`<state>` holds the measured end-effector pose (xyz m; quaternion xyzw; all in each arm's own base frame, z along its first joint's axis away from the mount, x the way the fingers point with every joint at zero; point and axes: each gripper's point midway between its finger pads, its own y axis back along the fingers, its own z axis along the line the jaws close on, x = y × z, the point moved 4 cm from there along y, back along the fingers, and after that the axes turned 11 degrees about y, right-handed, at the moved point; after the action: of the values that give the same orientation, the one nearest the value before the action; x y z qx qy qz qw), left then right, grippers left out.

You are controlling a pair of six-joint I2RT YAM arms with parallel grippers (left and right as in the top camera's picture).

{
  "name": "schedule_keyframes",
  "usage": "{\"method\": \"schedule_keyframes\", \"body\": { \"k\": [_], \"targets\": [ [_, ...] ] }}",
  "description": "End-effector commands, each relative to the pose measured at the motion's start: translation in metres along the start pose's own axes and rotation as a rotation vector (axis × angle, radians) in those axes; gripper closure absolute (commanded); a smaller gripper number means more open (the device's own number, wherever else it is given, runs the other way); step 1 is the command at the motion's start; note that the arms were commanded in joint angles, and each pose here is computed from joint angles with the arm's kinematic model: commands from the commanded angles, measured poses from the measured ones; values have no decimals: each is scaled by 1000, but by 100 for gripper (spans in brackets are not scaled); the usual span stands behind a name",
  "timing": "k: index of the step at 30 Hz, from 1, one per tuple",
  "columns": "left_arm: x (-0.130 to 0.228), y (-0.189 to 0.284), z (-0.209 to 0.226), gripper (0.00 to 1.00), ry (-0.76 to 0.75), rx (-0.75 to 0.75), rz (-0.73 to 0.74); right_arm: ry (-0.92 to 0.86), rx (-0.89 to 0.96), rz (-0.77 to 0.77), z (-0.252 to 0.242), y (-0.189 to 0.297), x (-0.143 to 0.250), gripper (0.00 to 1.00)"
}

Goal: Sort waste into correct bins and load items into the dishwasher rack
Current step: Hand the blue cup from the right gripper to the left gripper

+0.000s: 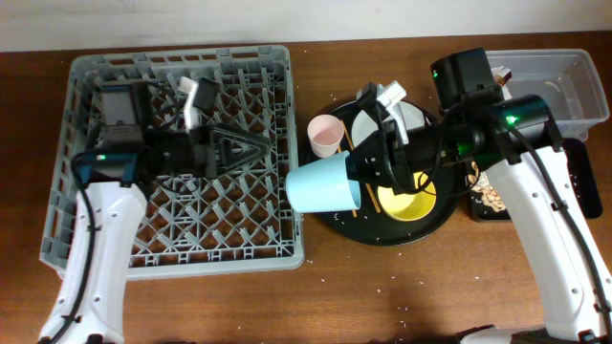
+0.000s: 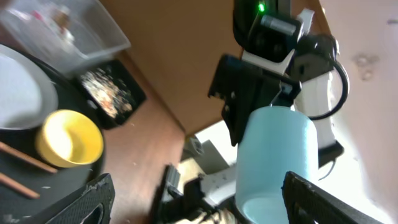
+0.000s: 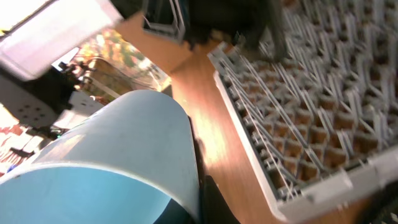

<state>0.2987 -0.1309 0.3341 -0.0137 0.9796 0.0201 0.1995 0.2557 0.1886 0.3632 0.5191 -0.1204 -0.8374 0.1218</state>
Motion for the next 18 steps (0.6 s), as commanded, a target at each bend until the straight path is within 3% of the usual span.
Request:
{"method": "schedule_keyframes", "body": {
  "k": [1,6,12,18],
  "targets": [
    [15,-28,-20,14,88,81,115,85,-74,-67,14,1,-12,96],
    [30,-61,-57,23,0,138,236,106,-83,-59,11,-6,-13,96],
    [25,-55,-107,26,-223,156,213,96,-109,-67,15,-7,-14,96],
    [24,-51,-107,25,-165,149,207,133,-118,-92,15,-6,-19,96]
  ]
}}
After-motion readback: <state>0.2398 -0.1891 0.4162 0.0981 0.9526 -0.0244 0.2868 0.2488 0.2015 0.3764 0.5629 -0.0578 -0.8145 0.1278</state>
